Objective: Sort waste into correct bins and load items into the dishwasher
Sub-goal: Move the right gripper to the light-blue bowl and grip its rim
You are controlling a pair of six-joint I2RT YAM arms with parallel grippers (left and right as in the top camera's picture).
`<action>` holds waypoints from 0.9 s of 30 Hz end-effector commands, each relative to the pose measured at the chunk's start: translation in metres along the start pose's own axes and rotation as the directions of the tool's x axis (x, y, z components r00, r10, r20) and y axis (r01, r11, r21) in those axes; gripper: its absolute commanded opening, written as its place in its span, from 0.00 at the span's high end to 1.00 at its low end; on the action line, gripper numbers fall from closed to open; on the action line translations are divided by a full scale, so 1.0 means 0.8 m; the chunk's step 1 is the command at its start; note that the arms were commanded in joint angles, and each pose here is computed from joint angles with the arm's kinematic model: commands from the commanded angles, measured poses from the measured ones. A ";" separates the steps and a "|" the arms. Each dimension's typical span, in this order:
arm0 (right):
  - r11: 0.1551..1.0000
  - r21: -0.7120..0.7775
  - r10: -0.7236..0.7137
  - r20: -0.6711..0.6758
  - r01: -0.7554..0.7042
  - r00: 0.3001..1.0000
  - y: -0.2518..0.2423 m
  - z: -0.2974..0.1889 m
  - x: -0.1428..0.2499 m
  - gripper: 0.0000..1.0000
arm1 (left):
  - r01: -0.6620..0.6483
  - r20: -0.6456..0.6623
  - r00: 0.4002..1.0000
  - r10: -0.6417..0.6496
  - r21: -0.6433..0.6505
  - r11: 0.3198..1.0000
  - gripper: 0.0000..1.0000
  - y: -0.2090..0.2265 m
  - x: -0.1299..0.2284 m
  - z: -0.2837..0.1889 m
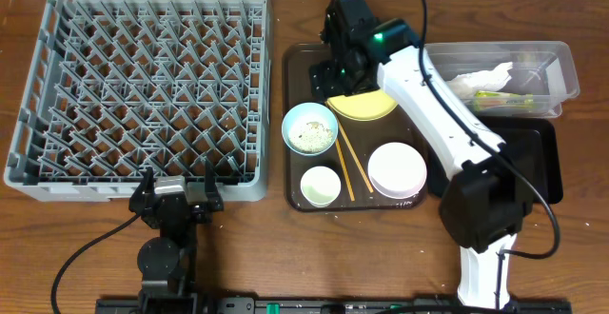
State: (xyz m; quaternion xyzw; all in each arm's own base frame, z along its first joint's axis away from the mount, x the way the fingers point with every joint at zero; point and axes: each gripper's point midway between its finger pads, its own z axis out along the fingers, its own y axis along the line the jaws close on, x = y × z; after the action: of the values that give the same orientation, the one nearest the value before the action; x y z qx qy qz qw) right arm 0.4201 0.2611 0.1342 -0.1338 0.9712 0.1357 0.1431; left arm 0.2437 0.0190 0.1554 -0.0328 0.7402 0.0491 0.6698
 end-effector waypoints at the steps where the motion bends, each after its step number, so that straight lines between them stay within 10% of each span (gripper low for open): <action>1: 0.999 -0.042 0.000 -0.026 -0.001 1.000 0.021 0.026 0.005 0.21 | -0.017 -0.054 0.998 0.017 -0.009 1.000 0.01 0.002 0.023 0.001; 27: 0.962 0.147 0.226 0.047 -0.230 0.973 0.068 0.105 0.028 0.37 | -0.017 -0.054 0.998 0.017 -0.009 1.000 0.01 0.002 0.023 0.001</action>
State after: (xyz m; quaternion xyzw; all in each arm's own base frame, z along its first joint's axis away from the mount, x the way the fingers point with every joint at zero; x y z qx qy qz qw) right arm 0.4058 0.3297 0.0772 -0.0193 0.9832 0.0944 0.1548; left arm 0.2437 0.0190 0.1554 -0.0326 0.7402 0.0493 0.6698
